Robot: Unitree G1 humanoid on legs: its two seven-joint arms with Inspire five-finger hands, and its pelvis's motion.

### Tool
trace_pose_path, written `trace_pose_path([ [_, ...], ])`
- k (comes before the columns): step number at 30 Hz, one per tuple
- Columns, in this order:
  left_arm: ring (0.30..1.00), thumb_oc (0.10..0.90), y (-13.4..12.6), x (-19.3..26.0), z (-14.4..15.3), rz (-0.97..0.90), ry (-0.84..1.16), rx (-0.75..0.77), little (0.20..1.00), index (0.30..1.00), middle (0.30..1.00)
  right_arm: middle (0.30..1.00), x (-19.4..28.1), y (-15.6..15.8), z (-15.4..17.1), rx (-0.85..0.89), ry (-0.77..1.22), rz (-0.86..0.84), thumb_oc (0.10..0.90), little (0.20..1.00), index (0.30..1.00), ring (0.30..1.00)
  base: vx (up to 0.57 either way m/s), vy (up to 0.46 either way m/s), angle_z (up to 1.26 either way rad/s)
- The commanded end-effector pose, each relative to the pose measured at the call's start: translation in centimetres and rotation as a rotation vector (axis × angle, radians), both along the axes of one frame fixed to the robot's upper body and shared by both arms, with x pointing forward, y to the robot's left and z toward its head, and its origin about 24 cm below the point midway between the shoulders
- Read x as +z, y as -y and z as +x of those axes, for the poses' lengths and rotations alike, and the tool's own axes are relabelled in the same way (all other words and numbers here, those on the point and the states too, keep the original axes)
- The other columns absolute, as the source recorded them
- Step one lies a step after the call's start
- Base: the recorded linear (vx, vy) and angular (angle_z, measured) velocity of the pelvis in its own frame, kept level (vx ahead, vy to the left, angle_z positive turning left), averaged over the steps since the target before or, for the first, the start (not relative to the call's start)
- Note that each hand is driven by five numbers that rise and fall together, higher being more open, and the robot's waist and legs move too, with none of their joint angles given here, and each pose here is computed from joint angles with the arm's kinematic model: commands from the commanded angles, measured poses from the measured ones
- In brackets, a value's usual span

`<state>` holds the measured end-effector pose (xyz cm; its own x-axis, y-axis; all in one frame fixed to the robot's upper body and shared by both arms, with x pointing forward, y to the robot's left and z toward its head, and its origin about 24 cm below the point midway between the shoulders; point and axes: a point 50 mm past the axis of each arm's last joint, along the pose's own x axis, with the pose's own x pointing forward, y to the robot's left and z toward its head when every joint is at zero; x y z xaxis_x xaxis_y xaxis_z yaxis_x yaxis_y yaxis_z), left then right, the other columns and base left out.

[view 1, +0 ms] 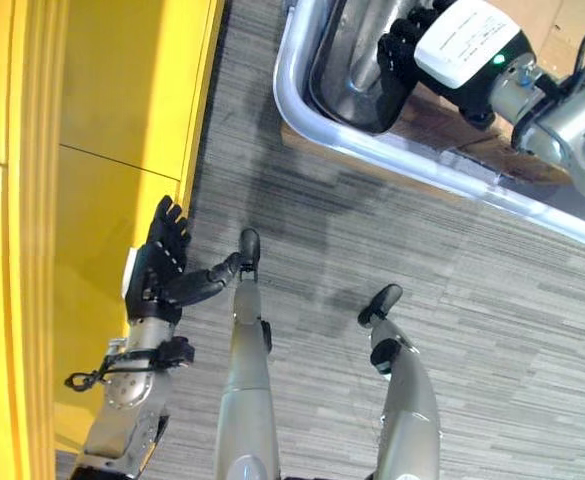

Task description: Move parts from the plastic box to the shelf.

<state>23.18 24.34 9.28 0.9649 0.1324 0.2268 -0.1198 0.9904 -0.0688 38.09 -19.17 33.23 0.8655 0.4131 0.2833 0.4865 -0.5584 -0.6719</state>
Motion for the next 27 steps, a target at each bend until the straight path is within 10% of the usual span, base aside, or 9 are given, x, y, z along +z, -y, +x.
trace_pose_path([
  [1,1.0,0.9,1.2,4.6,-0.2,-0.007,0.255,-0.047,1.0,1.0,1.0,0.3,-3.5,3.2,1.5,-0.209,-0.1,-0.054,0.4,0.3,0.3,0.3,0.0,0.027,0.04],
  [27,1.0,0.9,2.0,5.1,1.2,0.013,0.259,-0.118,1.0,1.0,1.0,0.3,-2.0,3.6,0.5,-0.126,0.02,0.116,0.4,0.3,0.3,0.3,-0.04,0.021,0.02],
])
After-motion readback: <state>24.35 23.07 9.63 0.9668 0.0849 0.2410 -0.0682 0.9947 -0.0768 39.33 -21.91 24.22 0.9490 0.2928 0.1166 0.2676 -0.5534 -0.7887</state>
